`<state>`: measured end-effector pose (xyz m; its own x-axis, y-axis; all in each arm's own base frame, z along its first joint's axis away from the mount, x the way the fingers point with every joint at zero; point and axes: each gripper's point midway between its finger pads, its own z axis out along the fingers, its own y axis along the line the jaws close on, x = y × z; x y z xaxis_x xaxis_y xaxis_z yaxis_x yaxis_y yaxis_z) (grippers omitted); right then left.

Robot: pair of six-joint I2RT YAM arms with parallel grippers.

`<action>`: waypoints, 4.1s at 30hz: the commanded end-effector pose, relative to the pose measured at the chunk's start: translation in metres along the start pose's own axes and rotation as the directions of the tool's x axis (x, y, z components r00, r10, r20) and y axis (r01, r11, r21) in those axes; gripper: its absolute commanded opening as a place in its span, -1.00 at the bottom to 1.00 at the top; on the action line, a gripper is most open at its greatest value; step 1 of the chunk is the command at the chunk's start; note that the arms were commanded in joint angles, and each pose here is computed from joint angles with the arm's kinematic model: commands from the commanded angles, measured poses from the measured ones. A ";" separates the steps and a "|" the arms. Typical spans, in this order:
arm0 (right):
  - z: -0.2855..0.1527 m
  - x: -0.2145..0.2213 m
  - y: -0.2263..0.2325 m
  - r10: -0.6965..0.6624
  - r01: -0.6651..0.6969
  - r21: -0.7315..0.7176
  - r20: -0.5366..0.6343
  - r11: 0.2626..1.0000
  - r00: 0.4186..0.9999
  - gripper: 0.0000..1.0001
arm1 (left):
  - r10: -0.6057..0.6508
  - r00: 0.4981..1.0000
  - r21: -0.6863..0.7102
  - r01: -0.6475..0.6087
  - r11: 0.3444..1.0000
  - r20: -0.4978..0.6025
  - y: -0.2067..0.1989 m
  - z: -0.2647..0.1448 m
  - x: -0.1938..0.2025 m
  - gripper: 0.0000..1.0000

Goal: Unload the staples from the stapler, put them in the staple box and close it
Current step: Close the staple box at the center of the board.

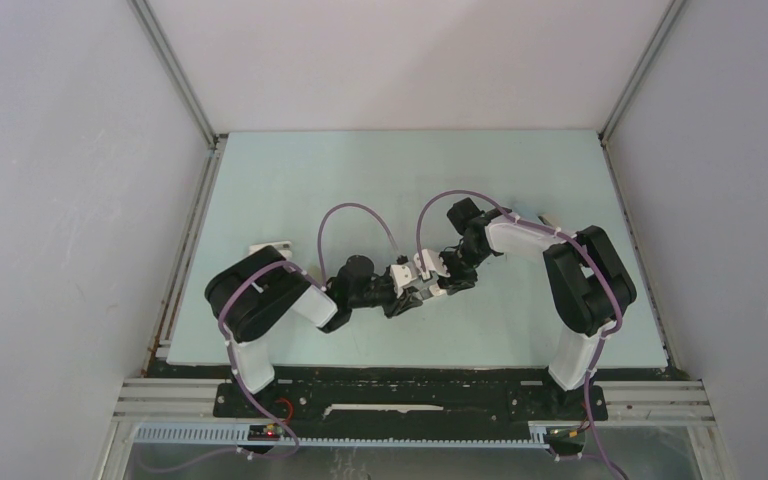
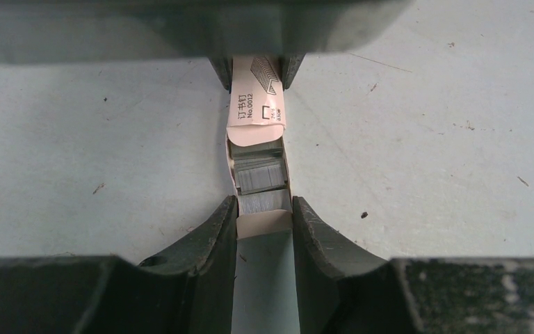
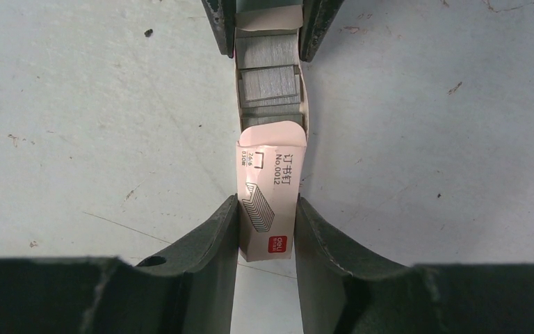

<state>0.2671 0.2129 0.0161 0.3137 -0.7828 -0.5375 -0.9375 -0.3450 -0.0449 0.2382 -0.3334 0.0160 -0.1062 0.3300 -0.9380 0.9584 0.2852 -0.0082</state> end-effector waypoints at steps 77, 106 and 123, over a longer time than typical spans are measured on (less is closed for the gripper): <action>0.010 -0.013 -0.007 0.179 -0.175 0.075 -0.046 0.982 0.983 -0.18 | -0.060 0.996 0.003 0.060 0.998 0.061 -0.013 0.013 -0.017 -0.36; 0.009 -0.010 -0.008 0.194 -0.189 0.085 -0.055 0.978 0.979 -0.20 | -0.064 0.991 0.010 0.064 0.998 0.117 -0.019 0.005 -0.026 -0.35; 0.009 -0.013 0.004 0.047 -0.047 0.009 -0.059 0.999 0.997 -0.19 | 0.033 0.997 0.079 -0.038 0.996 0.070 -0.023 0.011 -0.030 -0.34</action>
<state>0.2655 0.2148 0.0156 0.1677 -0.8453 -0.5074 -0.9795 -0.2009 0.0110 0.2287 -0.3360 0.0170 -0.1155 0.3069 -0.9447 0.9537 0.3003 -0.0190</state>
